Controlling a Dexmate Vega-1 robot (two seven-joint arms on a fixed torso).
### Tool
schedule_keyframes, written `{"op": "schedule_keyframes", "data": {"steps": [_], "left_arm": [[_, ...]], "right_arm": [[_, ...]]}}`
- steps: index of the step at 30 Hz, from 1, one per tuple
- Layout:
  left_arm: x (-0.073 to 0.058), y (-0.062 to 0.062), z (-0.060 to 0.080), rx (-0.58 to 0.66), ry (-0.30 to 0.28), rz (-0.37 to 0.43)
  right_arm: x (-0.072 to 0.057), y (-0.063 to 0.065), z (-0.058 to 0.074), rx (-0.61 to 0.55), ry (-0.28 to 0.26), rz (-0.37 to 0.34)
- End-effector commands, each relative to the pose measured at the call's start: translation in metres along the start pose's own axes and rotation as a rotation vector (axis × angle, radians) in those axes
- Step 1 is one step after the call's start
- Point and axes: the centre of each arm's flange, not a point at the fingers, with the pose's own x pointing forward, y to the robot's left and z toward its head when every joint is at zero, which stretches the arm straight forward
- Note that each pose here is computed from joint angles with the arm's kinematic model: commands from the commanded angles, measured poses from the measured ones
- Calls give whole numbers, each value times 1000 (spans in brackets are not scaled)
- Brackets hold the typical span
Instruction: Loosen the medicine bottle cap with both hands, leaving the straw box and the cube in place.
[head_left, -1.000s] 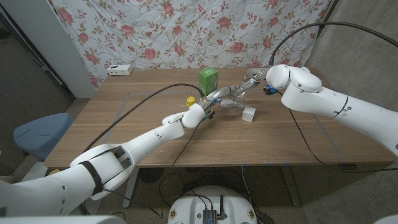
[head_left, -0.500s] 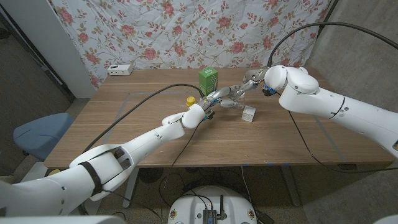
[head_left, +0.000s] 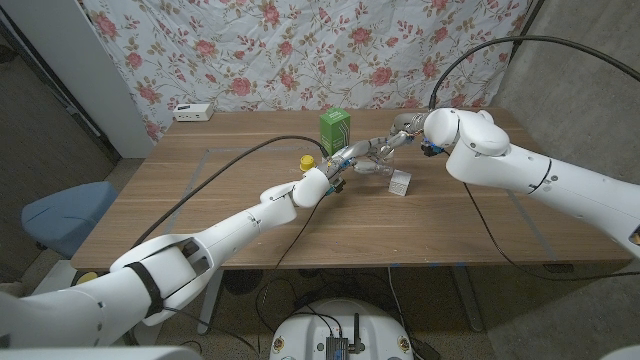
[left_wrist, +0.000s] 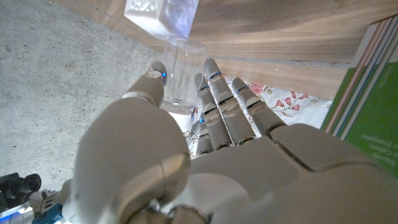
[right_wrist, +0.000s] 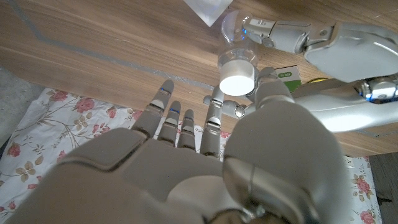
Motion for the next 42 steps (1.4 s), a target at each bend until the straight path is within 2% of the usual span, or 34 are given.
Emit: {"op": "schedule_keyframes", "data": {"steps": [1,26,42], "left_arm": [[-1,-1,-1,-4,2,0],[-3,-1,-1,-6,3,-2],[-4,-3,1,-9,0,0]], "right_arm": [[1,3,1,-2,9,-9],[1,7,-1,-4,27,-42],[-2,10,-3,12,9,-61]]}}
